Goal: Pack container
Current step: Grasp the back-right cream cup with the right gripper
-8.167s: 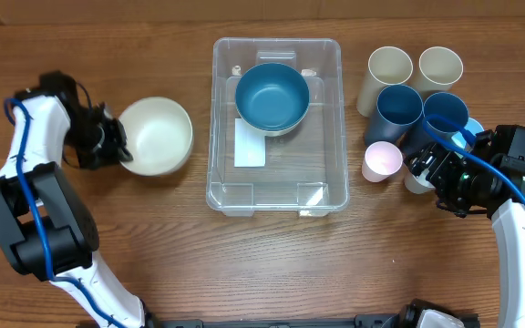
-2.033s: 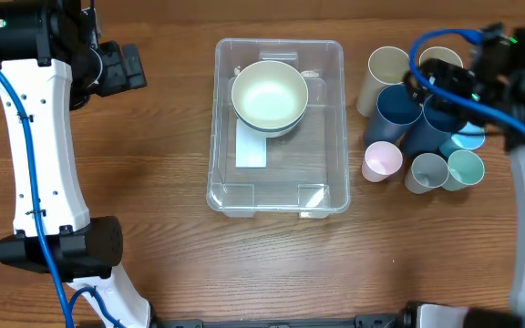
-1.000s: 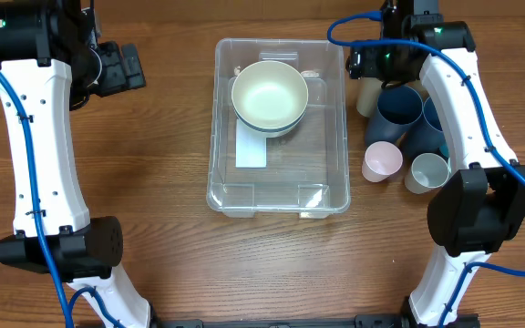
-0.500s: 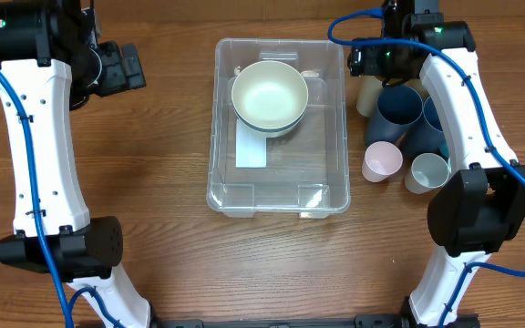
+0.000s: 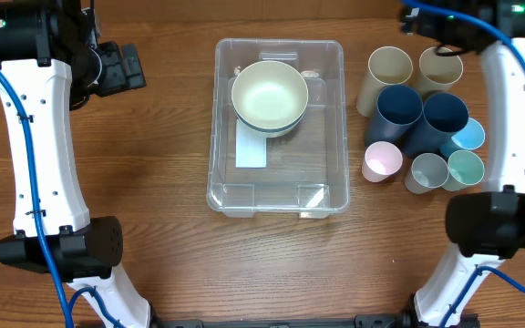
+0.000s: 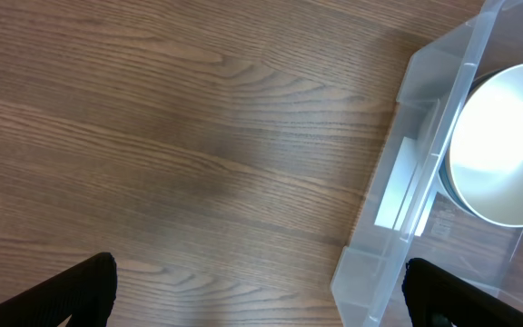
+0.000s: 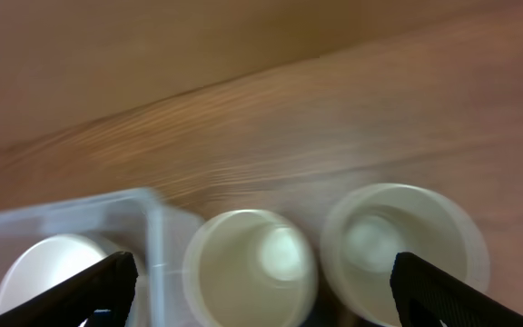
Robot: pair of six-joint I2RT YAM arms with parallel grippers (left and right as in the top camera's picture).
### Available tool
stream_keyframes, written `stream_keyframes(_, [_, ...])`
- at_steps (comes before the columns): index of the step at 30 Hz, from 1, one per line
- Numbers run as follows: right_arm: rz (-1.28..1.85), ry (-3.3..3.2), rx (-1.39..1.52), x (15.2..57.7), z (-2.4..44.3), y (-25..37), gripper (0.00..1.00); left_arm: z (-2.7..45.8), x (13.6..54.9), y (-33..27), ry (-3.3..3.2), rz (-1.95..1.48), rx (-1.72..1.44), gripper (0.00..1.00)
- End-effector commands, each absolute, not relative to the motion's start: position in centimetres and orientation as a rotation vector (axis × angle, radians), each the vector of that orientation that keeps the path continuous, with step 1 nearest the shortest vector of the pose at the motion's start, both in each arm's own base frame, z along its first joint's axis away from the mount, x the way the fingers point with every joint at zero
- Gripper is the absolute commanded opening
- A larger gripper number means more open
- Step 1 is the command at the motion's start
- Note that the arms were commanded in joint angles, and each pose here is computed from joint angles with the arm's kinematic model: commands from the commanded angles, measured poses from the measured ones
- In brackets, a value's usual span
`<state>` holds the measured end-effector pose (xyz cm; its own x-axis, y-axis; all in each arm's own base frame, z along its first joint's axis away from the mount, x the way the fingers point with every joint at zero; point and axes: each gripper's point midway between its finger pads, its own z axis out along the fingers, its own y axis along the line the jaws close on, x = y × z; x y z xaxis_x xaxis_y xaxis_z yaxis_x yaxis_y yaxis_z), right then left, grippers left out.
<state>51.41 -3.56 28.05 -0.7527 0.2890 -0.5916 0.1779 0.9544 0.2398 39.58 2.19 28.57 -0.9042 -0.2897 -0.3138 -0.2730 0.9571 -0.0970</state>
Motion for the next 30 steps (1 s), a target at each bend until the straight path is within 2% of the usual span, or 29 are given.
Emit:
stream_keyframes(1, [0.211,2.431,0.484,51.0,27.3,-8.2,0.92,28.9,39.5,2.2,2.773,-0.058,-0.382,1.0])
stream_keyframes(7, [0.281,2.46,0.594,50.8,24.7,-11.9,0.88,28.9,39.5,2.2,2.773,-0.057,-0.382,1.0])
stream_keyframes(13, [0.301,2.56,0.644,51.2,19.9,-12.2,0.85,28.9,39.5,2.3,2.773,-0.057,-0.382,1.0])
stream_keyframes(18, [0.314,2.629,0.675,51.3,16.6,-12.3,0.77,28.9,39.5,2.3,2.773,-0.057,-0.382,1.0])
stream_keyframes(27, [0.316,2.653,0.691,51.6,14.8,-12.5,0.47,28.9,39.5,2.3,2.773,-0.057,-0.382,1.0])
stream_keyframes(30, [0.281,2.642,0.73,51.6,14.7,-13.2,0.23,28.9,39.5,2.2,2.773,-0.058,-0.382,1.0])
